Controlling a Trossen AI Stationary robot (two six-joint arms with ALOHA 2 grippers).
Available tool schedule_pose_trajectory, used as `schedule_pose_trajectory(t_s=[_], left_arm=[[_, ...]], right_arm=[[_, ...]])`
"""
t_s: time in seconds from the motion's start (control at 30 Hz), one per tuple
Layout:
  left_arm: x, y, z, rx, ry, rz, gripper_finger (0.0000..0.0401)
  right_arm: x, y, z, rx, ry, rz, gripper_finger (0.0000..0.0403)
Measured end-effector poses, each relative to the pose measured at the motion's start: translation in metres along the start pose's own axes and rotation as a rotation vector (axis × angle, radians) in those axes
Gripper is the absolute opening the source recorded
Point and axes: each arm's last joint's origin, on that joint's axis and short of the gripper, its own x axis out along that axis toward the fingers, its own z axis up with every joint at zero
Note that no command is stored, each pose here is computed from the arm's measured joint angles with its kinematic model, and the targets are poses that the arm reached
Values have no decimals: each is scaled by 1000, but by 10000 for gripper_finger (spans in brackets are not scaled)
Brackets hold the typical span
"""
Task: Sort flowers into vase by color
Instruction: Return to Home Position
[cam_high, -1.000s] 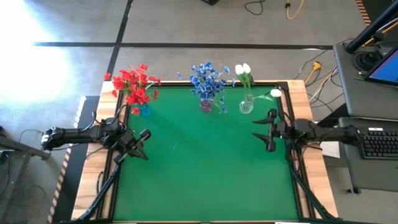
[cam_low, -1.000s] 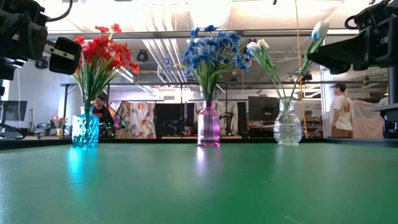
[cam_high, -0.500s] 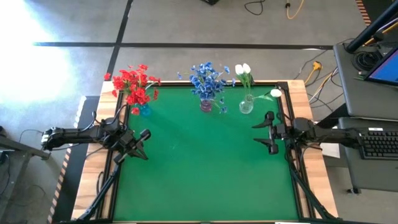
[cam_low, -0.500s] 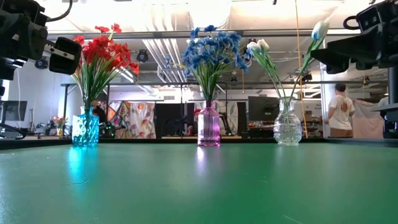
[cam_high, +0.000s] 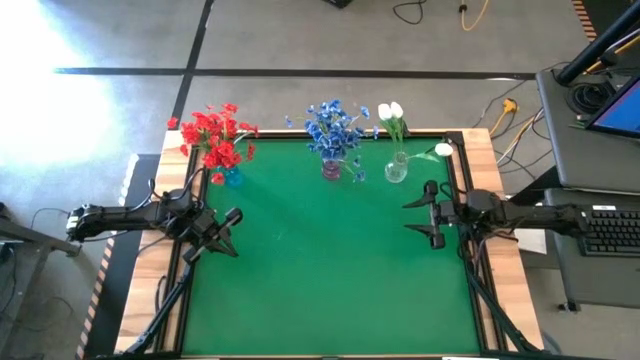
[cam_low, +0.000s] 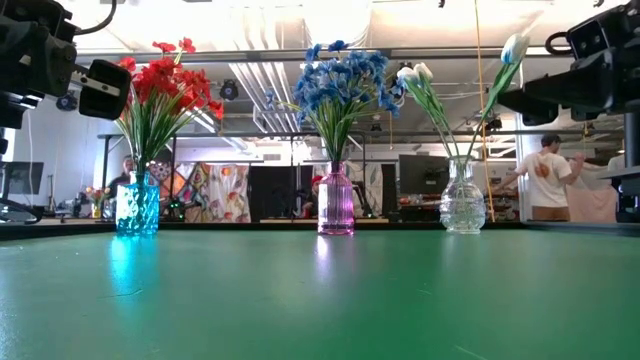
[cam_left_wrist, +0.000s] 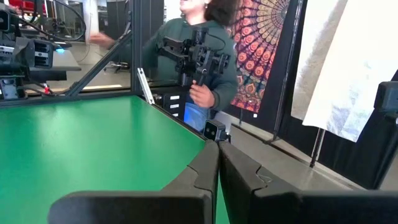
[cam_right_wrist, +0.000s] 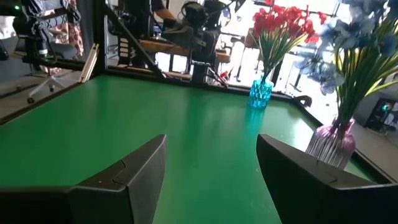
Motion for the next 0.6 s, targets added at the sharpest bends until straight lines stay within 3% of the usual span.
schedule_pose_trajectory(t_s=[0.6], left_arm=[[0,0,0,0,0,0,0]], right_arm=[[1,0,-1,12,11,1,240]])
